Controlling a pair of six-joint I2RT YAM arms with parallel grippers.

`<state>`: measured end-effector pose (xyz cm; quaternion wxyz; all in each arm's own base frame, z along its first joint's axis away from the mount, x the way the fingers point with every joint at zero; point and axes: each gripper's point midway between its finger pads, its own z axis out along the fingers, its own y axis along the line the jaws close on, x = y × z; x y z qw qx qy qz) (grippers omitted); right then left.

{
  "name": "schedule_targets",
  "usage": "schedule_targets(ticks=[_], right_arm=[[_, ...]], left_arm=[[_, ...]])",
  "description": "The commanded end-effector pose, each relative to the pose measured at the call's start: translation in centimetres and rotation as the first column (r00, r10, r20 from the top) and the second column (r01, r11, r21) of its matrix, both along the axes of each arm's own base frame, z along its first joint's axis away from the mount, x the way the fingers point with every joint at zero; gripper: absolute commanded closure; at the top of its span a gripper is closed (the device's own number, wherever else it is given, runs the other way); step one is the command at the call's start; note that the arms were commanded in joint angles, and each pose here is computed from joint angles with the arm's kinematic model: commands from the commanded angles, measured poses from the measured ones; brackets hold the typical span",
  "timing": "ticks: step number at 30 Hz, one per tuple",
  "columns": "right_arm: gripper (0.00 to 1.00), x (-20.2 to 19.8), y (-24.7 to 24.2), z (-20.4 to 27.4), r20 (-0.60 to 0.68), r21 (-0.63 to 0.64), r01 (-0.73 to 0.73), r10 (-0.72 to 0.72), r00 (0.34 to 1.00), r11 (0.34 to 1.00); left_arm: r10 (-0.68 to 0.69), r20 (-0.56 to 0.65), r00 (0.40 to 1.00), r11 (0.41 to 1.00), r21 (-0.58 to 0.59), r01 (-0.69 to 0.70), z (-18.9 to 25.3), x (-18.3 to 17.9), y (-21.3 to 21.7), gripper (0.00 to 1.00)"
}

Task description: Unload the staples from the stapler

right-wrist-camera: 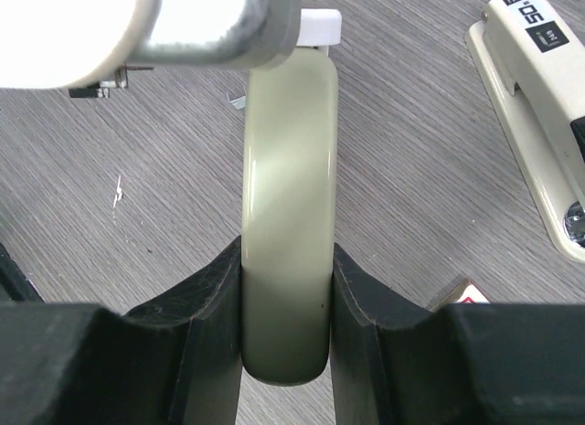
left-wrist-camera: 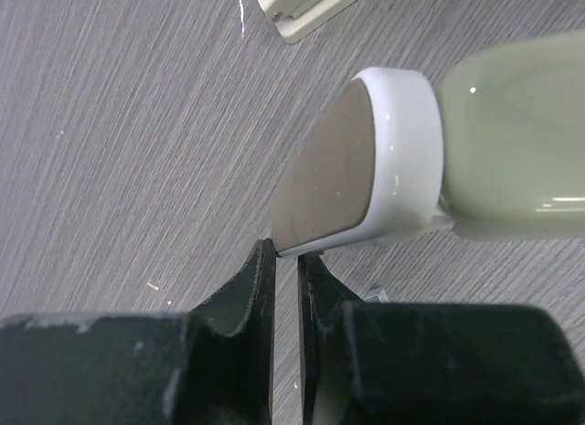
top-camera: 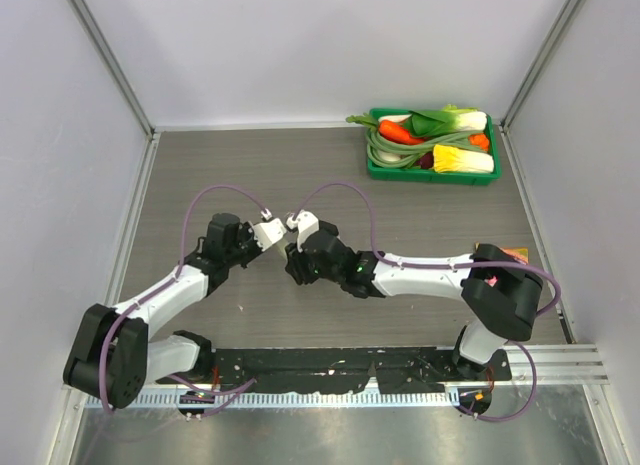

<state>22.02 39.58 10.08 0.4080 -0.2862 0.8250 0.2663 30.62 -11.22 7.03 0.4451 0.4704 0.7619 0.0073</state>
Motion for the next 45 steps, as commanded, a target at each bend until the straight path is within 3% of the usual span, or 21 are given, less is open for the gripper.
schedule_targets(ticks=[1, 2, 3, 6, 7, 9, 13, 20, 24, 30, 38, 39, 42, 45], right_arm=[[0.99, -1.9, 0.0, 0.6, 0.008, -0.008, -0.050, 0.050, 0.999, 0.999], [0.99, -1.5, 0.2, 0.8, 0.016, 0.003, -0.030, 0.030, 0.999, 1.000], [0.99, -1.0, 0.7, 1.7, 0.037, 0.021, -0.018, 0.018, 0.999, 1.000], [0.99, 1.6, 1.9, 4.9, 0.114, 0.074, 0.048, -0.057, 0.992, 0.996], [0.99, 2.1, 2.4, 5.8, 0.130, 0.094, 0.055, -0.067, 0.989, 0.994], [0.99, 3.8, 3.6, 7.4, 0.141, 0.126, 0.069, -0.087, 0.986, 0.990], [0.99, 5.6, 4.7, 6.4, 0.122, 0.069, 0.079, -0.087, 0.989, 0.995], [0.99, 7.2, 5.6, 3.1, 0.088, -0.042, 0.064, -0.060, 0.994, 0.997], [0.99, 8.1, 6.2, 1.4, 0.075, -0.094, 0.050, -0.042, 0.996, 0.994], [0.99, 9.9, 8.0, -0.5, 0.090, -0.141, 0.038, -0.025, 0.996, 0.989], [0.98, 10.9, 10.1, -2.9, 0.011, -0.142, 0.018, -0.016, 1.000, 0.990], [0.94, 10.7, 10.4, -3.0, -0.004, -0.132, 0.009, -0.009, 1.000, 0.991], [0.54, 10.5, 10.7, -3.1, -0.044, -0.090, 0.039, -0.043, 0.998, 0.995], [0.38, 10.4, 11.2, -2.4, -0.060, -0.051, 0.050, -0.053, 0.997, 0.997]], left_arm=[[0.205, 0.106, 0.973, 0.976, 0.054, -0.212, 2.2, 2.3, 4.1, 1.00], [0.202, 0.101, 0.974, 0.978, 0.034, -0.206, 2.9, 2.5, 3.8, 1.00], [0.165, 0.018, 0.986, 0.986, 0.030, -0.166, 1.9, 1.3, 3.1, 0.99], [0.103, -0.144, 0.984, 0.993, -0.039, -0.110, 2.5, -0.9, 1.2, 0.79], [0.067, -0.170, 0.983, 0.990, -0.110, -0.086, 3.8, -1.1, -0.2, 0.64], [0.058, -0.223, 0.973, 0.984, -0.150, -0.093, 4.7, -2.0, -0.8, 0.50], [0.132, -0.237, 0.962, 0.946, -0.261, -0.194, 8.3, -0.9, -0.4, 0.38], [0.337, -0.232, 0.913, 0.827, -0.391, -0.405, 12.1, 2.1, 4.3, 0.32], [0.357, -0.270, 0.894, 0.784, -0.433, -0.444, 12.3, 2.7, 4.9, 0.31], [0.325, -0.354, 0.877, 0.763, -0.449, -0.464, 11.3, 3.1, 4.0, 0.23], [0.334, -0.343, 0.878, 0.767, -0.442, -0.465, 11.4, 2.7, 4.3, 0.23], [0.337, -0.343, 0.877, 0.767, -0.440, -0.467, 11.3, 2.6, 4.3, 0.23], [0.337, -0.345, 0.876, 0.769, -0.435, -0.467, 11.1, 2.5, 4.3, 0.23], [0.357, -0.345, 0.868, 0.758, -0.435, -0.485, 10.8, 2.6, 4.6, 0.23]])
